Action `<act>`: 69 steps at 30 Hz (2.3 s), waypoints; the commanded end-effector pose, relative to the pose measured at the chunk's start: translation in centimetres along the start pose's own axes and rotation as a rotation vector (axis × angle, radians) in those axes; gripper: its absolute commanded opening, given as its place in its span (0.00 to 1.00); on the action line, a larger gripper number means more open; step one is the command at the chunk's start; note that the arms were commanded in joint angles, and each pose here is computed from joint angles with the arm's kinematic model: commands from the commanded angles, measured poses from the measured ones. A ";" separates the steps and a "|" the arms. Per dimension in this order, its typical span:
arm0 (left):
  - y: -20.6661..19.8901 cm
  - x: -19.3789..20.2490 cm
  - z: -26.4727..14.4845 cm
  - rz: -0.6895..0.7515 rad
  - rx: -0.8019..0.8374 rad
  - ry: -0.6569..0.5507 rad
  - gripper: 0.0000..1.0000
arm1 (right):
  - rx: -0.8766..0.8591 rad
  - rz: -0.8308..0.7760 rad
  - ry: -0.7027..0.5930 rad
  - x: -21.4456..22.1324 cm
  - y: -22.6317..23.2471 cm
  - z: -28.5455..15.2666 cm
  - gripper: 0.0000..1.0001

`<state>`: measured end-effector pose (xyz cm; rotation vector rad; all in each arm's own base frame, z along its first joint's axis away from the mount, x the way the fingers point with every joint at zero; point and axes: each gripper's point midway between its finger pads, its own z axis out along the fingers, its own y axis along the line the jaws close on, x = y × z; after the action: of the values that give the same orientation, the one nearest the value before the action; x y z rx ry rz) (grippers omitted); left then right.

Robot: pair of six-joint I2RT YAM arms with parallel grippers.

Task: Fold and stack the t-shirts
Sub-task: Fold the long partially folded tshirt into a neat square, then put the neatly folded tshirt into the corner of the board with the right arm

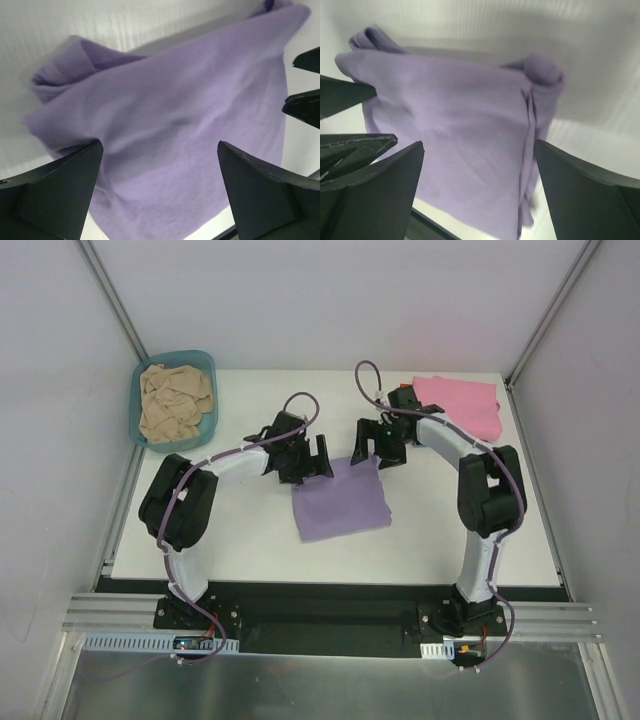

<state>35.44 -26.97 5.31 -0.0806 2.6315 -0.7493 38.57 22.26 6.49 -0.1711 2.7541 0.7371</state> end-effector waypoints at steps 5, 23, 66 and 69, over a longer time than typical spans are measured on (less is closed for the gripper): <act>-2.0 -3.7 -8.0 0.057 -0.036 -0.211 0.99 | 0.184 -0.164 -0.425 -1.6 2.1 -15.6 0.97; 7.9 4.4 -16.4 0.019 -0.256 -0.389 0.99 | 0.072 -0.087 -0.128 2.0 -0.1 -7.0 0.97; 9.7 6.3 -15.1 -0.066 -0.285 -0.330 0.99 | 0.533 -0.212 -0.197 -2.0 -1.6 -1.0 0.01; 9.8 6.1 -15.4 -0.065 -0.287 -0.340 0.99 | 0.637 -0.289 -0.275 -4.7 -2.0 -3.6 0.01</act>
<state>23.77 -12.91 9.13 -0.3443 2.4414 -0.3660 38.53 22.34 5.31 -0.2979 2.6546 0.1036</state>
